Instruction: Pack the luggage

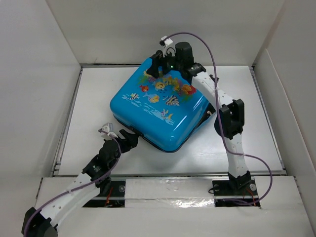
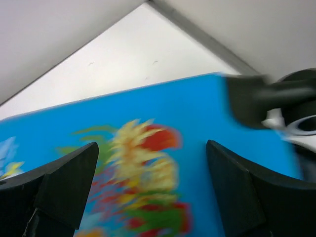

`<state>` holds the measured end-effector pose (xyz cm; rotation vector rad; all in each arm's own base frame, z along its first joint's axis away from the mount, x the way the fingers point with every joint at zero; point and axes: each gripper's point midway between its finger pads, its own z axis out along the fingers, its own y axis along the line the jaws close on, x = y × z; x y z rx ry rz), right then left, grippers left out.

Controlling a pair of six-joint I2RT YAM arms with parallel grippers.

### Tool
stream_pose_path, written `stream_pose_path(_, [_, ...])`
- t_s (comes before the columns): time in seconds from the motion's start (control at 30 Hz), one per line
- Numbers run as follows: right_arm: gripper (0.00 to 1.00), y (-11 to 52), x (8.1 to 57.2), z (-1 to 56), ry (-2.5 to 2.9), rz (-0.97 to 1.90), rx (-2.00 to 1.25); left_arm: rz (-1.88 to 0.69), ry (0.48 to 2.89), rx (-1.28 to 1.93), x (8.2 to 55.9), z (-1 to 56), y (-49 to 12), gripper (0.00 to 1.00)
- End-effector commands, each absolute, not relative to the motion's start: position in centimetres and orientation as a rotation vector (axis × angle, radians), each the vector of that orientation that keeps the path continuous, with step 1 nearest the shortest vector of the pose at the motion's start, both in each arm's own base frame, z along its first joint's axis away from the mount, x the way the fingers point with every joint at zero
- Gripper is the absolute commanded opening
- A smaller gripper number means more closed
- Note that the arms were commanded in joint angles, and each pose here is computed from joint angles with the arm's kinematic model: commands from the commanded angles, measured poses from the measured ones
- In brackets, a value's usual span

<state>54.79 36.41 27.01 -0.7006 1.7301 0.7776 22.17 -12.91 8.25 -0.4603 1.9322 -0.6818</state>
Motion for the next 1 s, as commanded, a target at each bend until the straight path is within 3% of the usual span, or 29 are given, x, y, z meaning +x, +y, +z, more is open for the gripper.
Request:
stream_pose_path(0.0, [0.96, 35.3, 51.0, 35.0, 1.581, 0.864, -0.706, -0.71, 1.682, -0.501, 24.6, 18.0, -12.3, 0.73])
stream_pose_path(0.23, [0.92, 29.4, 44.5, 43.8, 1.361, 0.737, -0.679, -0.727, 1.608, -0.451, 27.7, 23.2, -14.5, 0.79])
stream_pose_path(0.3, [0.67, 26.8, 41.7, 43.1, 1.367, 0.696, -0.64, -0.746, 1.588, -0.446, 28.2, 24.0, -15.0, 0.79])
stream_pose_path(0.33, [0.31, 25.8, 40.8, 43.2, 1.343, 0.679, -0.623, -0.76, 1.565, -0.438, 28.6, 24.7, -15.4, 0.8])
stream_pose_path(0.37, [0.16, 25.2, 39.7, 42.5, 1.351, 0.678, -0.612, -0.763, 1.559, -0.438, 28.8, 25.0, -15.6, 0.8])
stream_pose_path(0.43, [0.0, 22.9, 36.4, 39.1, 1.403, 0.662, -0.555, -0.767, 1.535, -0.442, 29.5, 25.7, -15.7, 0.8])
stream_pose_path(0.67, [0.0, 19.6, 27.8, 28.0, 1.495, 0.618, -0.435, -0.787, 1.515, -0.421, 30.7, 26.2, -16.6, 0.79])
stream_pose_path(0.77, [0.0, 19.1, 25.5, 22.6, 1.589, 0.605, -0.422, -0.784, 1.541, -0.421, 30.1, 25.1, -16.4, 0.7])
stream_pose_path(0.8, [0.0, 18.7, 25.2, 21.5, 1.609, 0.591, -0.392, -0.766, 1.551, -0.428, 30.0, 24.6, -16.1, 0.61])
stream_pose_path(0.83, [0.06, 17.9, 25.3, 20.6, 1.629, 0.565, -0.307, -0.713, 1.588, -0.452, 29.8, 22.8, -15.2, 0.55])
stream_pose_path(0.87, [0.21, 17.4, 25.2, 19.9, 1.633, 0.561, -0.274, -0.704, 1.581, -0.468, 29.3, 22.8, -14.6, 0.49])
stream_pose_path(0.9, [0.28, 17.0, 24.8, 18.2, 1.649, 0.556, -0.258, -0.686, 1.589, -0.479, 29.1, 22.2, -14.1, 0.38])
stream_pose_path(0.97, [0.41, 17.1, 24.9, 17.6, 1.636, 0.566, -0.245, -0.648, 1.622, -0.49, 28.3, 20.4, -13.0, 0.3])
